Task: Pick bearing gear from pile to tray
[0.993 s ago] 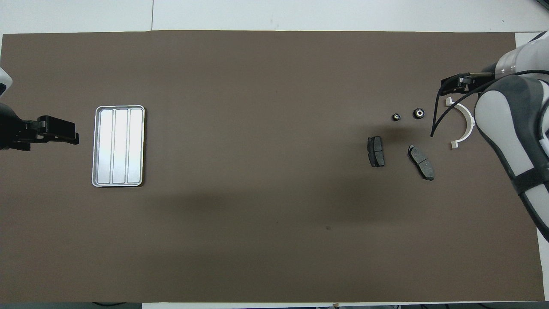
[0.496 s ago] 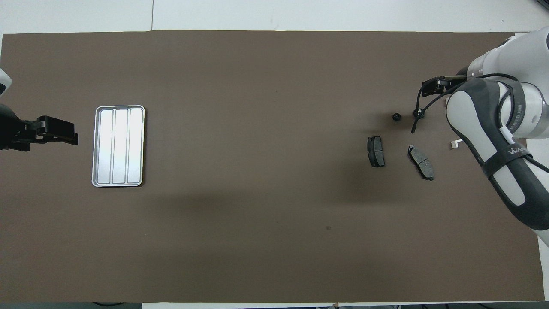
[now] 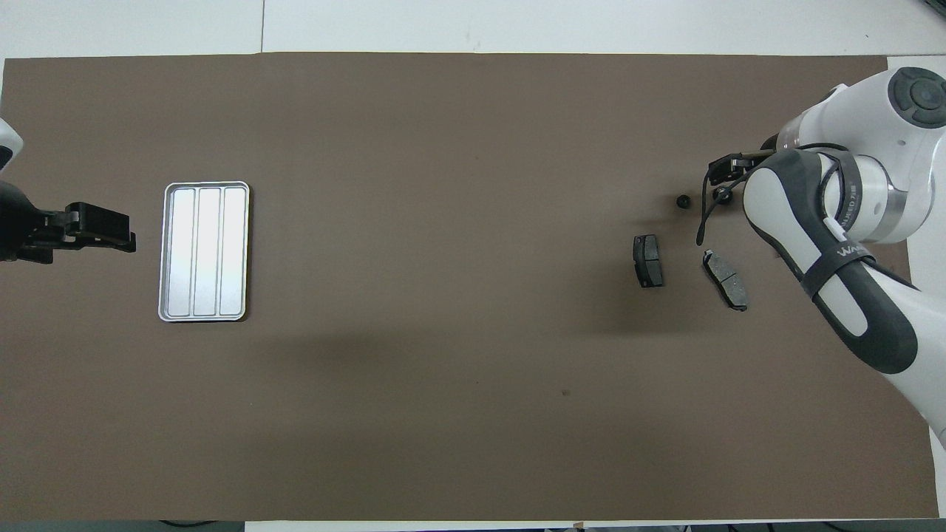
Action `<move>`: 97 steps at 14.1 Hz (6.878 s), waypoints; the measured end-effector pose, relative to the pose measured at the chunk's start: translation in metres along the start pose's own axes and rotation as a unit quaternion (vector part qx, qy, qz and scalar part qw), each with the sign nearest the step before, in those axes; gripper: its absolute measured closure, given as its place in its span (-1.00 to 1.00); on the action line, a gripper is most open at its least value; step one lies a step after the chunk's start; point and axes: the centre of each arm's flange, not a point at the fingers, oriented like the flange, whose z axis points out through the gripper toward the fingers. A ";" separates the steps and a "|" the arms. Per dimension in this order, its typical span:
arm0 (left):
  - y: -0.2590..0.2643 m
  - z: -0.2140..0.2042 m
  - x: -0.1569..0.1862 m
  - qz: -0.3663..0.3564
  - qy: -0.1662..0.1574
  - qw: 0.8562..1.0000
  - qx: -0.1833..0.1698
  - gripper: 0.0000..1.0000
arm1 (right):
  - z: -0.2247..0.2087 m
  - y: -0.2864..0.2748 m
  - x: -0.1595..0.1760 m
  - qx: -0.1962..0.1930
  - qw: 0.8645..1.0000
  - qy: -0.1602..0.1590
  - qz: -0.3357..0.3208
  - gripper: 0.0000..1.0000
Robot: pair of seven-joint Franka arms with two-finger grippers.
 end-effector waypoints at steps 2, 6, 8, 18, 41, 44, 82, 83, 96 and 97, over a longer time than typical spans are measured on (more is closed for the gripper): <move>0.000 0.001 0.000 0.000 -0.001 1.000 0.000 -1.00 | 0.004 0.000 -0.003 0.000 1.000 -0.005 -0.001 -1.00; -0.003 0.002 0.000 -0.003 -0.002 1.000 0.000 -1.00 | 0.018 -0.001 -0.012 0.001 1.000 -0.021 -0.009 -1.00; -0.007 0.008 -0.002 -0.007 -0.008 1.000 0.001 -1.00 | 0.022 -0.001 -0.014 0.001 1.000 -0.025 -0.009 -1.00; -0.004 0.013 -0.009 -0.003 -0.015 1.000 0.002 -1.00 | 0.034 -0.001 -0.020 0.001 1.000 -0.023 -0.010 -1.00; -0.005 0.020 -0.013 -0.004 -0.018 1.000 0.003 -1.00 | -0.049 -0.028 0.005 0.002 1.000 0.014 0.012 0.30; -0.005 0.020 -0.014 -0.006 -0.017 1.000 0.003 -1.00 | -0.117 -0.128 -0.003 -0.001 0.999 0.004 0.037 0.30; 0.076 0.056 -0.026 -0.080 0.006 0.997 -0.009 -1.00 | 0.024 -0.391 -0.132 -0.003 0.996 0.025 0.080 0.30; 0.076 0.057 -0.026 -0.081 0.006 0.997 -0.009 -1.00 | 0.026 -0.390 -0.131 -0.002 0.996 0.026 0.081 0.30; 0.162 0.100 -0.023 -0.111 0.018 0.993 -0.028 -1.00 | -0.013 -0.264 -0.062 0.000 0.996 0.058 0.067 -1.00; 0.180 0.110 -0.022 -0.116 0.017 0.993 -0.029 -1.00 | -0.019 -0.235 -0.051 -0.003 0.996 0.063 0.058 -1.00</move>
